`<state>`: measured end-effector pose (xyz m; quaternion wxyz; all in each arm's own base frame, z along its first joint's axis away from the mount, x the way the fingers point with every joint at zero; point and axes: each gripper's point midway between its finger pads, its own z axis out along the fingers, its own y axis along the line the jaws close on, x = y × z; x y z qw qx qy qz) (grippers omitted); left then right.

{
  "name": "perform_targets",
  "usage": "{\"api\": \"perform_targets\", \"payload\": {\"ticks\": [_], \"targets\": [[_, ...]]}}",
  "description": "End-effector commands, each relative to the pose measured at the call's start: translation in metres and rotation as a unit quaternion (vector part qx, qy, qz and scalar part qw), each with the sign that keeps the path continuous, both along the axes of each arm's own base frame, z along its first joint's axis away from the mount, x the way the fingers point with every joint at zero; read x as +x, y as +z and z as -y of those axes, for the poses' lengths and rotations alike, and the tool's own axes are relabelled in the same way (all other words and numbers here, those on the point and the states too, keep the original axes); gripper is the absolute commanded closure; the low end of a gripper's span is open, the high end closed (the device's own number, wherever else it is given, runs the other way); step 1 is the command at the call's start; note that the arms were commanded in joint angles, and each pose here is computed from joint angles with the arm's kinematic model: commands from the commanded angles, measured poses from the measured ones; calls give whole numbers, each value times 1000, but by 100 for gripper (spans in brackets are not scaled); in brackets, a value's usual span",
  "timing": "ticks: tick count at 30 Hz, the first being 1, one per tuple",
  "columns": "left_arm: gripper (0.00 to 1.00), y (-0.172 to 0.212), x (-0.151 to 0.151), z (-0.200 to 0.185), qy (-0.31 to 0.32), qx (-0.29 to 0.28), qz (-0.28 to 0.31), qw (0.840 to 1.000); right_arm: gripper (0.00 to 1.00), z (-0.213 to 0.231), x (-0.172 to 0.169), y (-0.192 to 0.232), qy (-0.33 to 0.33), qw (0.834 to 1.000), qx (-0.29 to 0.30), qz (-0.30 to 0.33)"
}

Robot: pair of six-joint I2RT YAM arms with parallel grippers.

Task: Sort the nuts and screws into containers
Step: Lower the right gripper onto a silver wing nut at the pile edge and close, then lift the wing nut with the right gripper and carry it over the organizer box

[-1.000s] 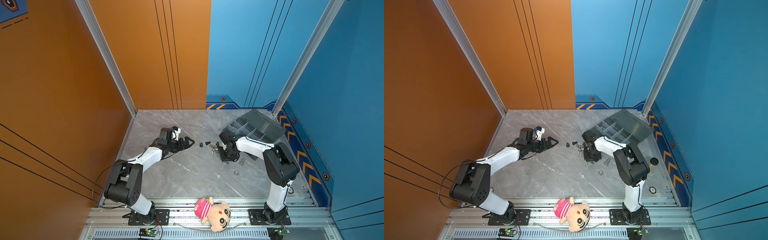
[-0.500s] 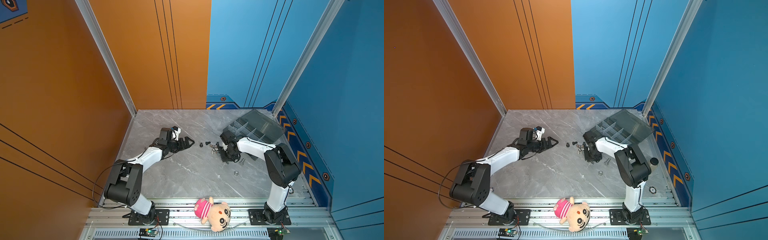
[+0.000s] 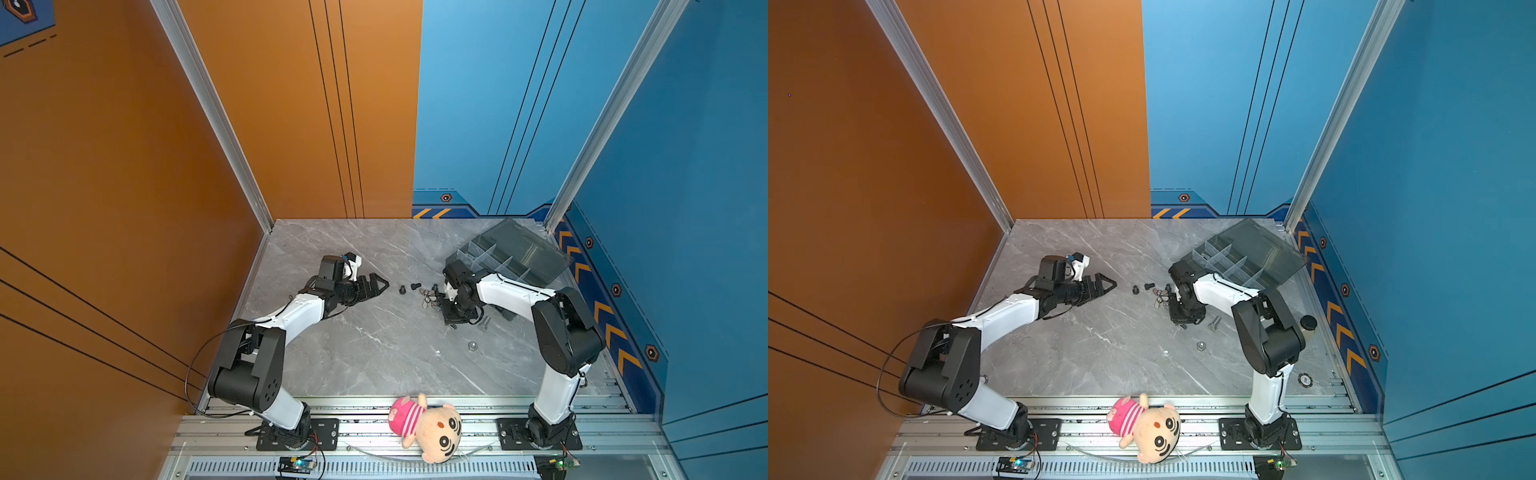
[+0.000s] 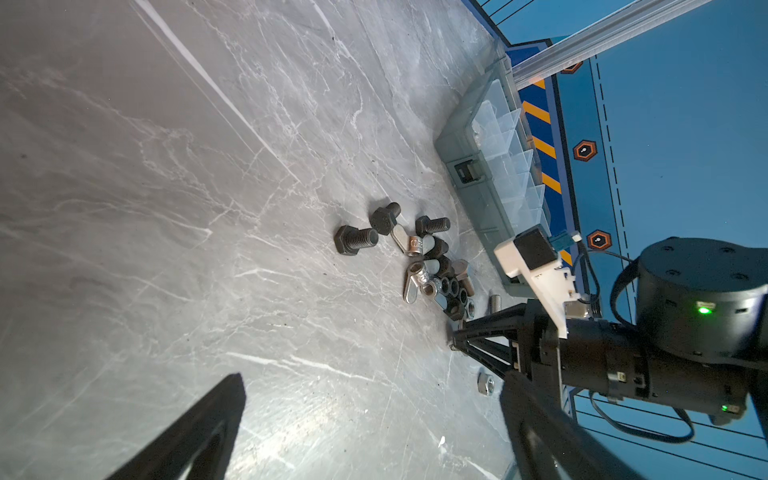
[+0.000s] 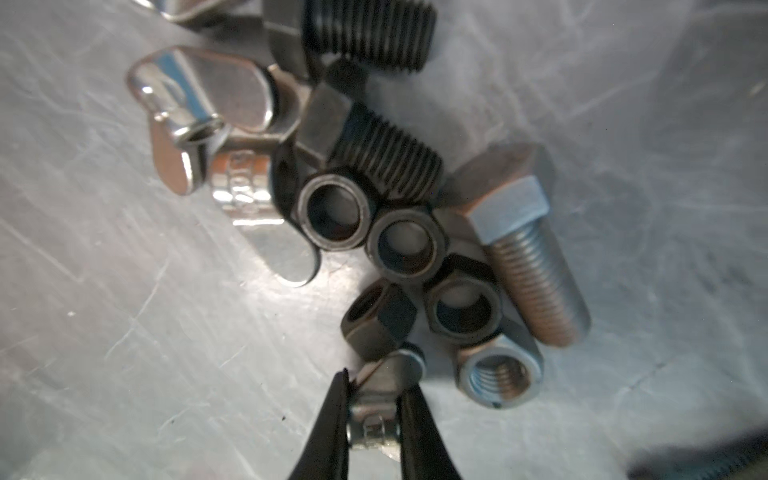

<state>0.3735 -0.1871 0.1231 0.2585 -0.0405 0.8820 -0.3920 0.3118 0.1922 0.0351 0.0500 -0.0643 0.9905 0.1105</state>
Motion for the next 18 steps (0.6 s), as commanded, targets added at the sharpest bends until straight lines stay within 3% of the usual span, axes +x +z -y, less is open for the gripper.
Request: {"api": "perform_targets", "payload": {"ticks": [1,5,9,18], "targets": [[2,11,-1,4,-9,-17,12,1000,100,-7,10,56,14,998,56,33],[2,12,-1,5,-11,-22,14,1000,100,1,38,106,-4,992,96,83],[2,14,0,5,-13,-27,16,999,100,30,79,143,-52,985,90,135],[2,15,3,11,-13,-42,18,999,100,92,173,169,-165,964,51,201]]}}
